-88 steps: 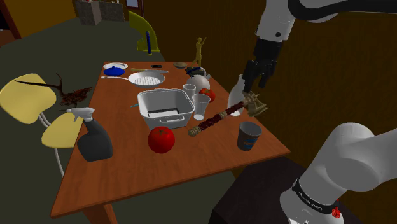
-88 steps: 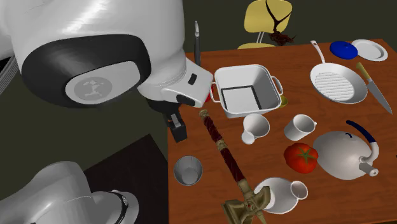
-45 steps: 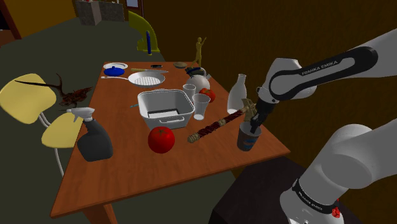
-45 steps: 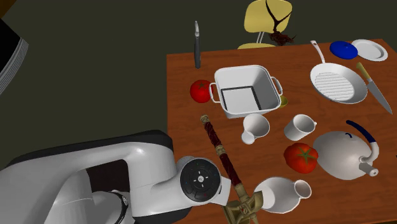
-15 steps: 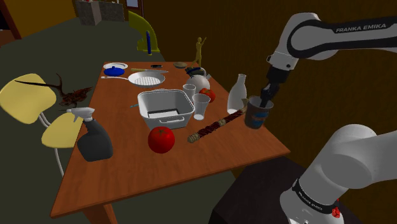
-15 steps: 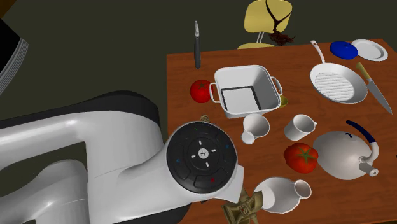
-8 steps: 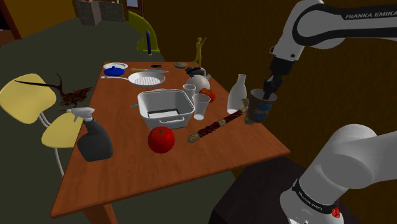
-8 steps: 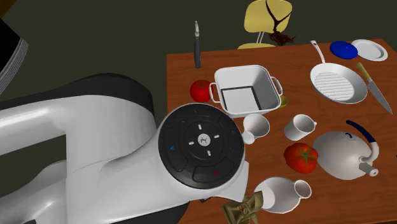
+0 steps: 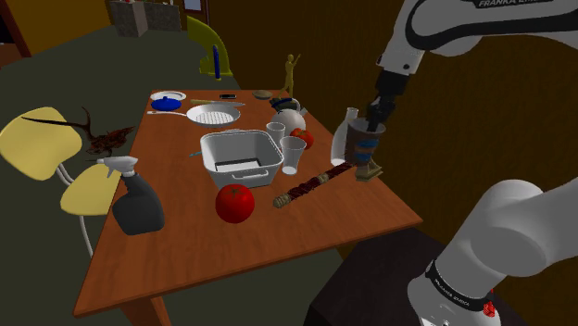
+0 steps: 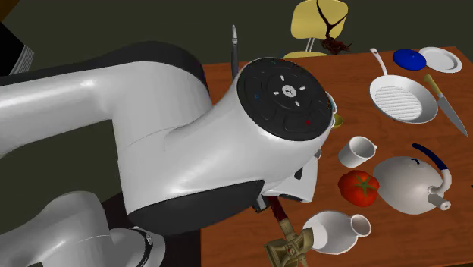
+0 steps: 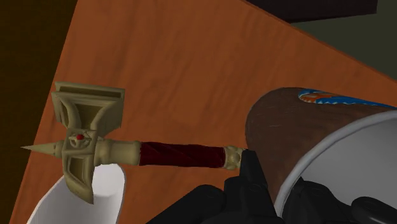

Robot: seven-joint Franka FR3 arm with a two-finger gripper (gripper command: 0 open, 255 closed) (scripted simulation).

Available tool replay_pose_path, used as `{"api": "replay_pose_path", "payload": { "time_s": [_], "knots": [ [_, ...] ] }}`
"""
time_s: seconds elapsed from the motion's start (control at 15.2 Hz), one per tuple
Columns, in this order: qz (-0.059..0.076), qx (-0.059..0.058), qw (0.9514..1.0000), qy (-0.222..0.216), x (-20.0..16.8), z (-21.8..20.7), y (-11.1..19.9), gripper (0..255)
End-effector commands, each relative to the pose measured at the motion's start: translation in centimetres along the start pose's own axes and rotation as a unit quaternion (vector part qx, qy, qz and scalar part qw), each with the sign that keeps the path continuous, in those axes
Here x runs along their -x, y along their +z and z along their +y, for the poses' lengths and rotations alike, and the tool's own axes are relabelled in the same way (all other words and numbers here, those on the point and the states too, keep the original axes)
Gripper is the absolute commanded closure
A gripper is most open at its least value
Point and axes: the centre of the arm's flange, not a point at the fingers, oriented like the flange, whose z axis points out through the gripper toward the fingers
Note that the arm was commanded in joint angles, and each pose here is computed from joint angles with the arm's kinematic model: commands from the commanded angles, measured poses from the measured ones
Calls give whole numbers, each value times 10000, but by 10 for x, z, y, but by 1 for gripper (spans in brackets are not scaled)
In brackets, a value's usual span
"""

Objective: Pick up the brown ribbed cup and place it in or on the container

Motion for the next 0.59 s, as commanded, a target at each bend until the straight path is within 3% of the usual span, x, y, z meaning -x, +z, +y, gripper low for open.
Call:
{"api": "replay_pose_path", "payload": {
  "time_s": [0.0,0.53],
  "knots": [
    [2,-2,10000,1,-23,-12,0,255],
    [2,-2,10000,1,-116,-61,-2,255]
  ]
}}
